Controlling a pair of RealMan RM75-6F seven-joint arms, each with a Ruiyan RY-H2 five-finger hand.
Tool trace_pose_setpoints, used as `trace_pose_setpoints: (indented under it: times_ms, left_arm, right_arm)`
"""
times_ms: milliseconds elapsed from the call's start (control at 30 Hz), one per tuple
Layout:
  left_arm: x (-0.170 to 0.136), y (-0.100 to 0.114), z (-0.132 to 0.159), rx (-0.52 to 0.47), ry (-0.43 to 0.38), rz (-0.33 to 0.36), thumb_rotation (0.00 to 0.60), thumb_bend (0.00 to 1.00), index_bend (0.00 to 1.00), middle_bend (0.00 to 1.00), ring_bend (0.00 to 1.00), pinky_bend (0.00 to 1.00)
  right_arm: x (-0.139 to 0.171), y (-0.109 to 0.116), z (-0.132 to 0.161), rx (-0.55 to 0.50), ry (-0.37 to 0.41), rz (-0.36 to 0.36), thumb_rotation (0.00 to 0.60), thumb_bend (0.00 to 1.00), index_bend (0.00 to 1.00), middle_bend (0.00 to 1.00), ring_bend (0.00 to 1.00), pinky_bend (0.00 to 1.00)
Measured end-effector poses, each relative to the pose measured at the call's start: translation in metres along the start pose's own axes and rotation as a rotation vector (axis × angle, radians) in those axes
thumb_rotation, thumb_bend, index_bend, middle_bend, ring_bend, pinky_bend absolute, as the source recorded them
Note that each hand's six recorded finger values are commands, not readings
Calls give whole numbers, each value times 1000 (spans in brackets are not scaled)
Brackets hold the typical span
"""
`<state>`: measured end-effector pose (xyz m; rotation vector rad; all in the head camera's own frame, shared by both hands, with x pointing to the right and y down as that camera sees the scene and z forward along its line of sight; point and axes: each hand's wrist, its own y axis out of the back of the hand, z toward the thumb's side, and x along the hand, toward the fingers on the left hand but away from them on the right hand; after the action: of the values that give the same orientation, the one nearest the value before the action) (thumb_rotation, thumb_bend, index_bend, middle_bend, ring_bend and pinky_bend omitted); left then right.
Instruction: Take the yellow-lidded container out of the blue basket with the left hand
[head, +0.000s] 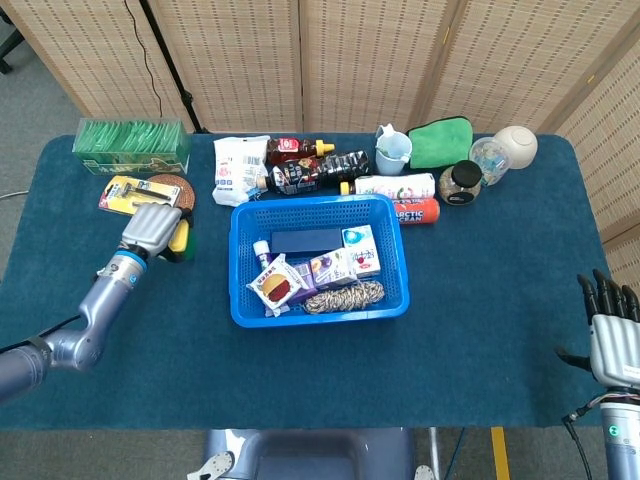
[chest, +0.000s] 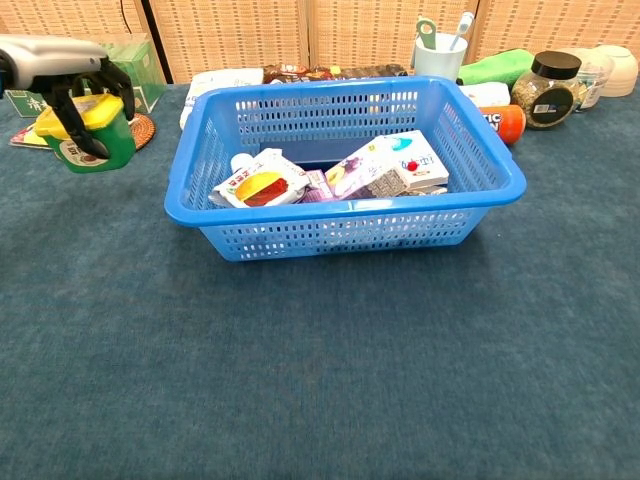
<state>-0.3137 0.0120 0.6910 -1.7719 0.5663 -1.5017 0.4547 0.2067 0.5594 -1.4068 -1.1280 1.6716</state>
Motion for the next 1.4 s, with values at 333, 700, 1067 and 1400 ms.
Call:
trace_pose_setpoints:
  times_ms: [333, 700, 1067, 1400]
  left_arm:
    - [17, -22, 20, 69, 14, -26, 600, 200, 462, 497, 382, 437]
    - [13, -26, 21, 49, 12, -63, 600, 182, 0, 0, 0, 109]
    - [-32, 2, -2, -75, 11, 23, 600, 144, 0, 0, 0, 27]
    - [-149, 2, -84, -135, 185, 178, 600, 69, 0, 0, 0, 0]
  right_arm:
    - [-1, 2, -3, -13, -4, 3, 600, 0, 0, 0, 0, 0]
    - [-2, 3, -4, -13, -9, -2, 600, 0, 0, 0, 0, 0]
    - [2, 6, -1, -18, 8, -11, 600, 0, 0, 0, 0, 0]
    - [8, 4, 7, 7, 45, -11, 600, 0, 0, 0, 0, 0]
